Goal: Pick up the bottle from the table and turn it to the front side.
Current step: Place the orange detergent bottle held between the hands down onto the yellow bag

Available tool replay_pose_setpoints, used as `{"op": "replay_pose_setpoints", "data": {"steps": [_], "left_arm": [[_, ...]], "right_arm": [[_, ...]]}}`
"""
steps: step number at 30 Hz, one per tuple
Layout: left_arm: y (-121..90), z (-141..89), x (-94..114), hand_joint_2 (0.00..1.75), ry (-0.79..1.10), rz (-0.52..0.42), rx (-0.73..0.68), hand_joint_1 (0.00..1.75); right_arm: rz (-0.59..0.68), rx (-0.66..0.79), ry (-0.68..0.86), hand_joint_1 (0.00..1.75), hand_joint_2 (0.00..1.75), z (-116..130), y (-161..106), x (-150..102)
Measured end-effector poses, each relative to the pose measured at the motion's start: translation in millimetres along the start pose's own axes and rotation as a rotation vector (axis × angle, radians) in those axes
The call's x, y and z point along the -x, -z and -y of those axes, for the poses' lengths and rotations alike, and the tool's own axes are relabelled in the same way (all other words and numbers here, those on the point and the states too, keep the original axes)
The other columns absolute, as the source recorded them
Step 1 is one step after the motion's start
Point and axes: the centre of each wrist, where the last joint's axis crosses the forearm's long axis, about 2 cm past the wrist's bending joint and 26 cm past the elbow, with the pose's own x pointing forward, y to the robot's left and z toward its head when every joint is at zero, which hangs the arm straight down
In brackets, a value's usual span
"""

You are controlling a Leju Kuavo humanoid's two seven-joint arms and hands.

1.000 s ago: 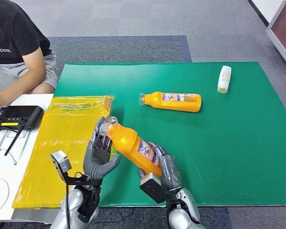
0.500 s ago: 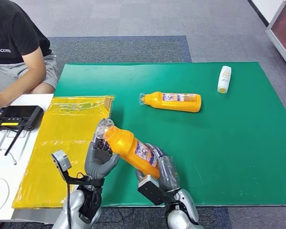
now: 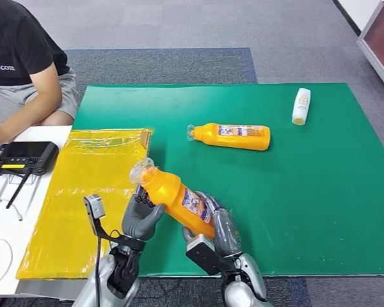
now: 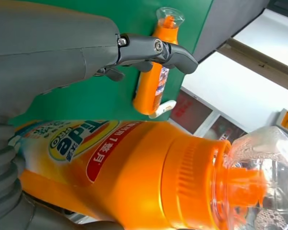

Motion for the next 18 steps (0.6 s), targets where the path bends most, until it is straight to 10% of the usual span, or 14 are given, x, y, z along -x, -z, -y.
{"op": "replay_pose_setpoints", "data": {"steps": [18], "left_arm": [[27,11,-9,1.75,0.151,0.033,0.182,0.00]], "right_arm": [[0.036,0.034,0.005,1.75,1.75,2,4,0]]}}
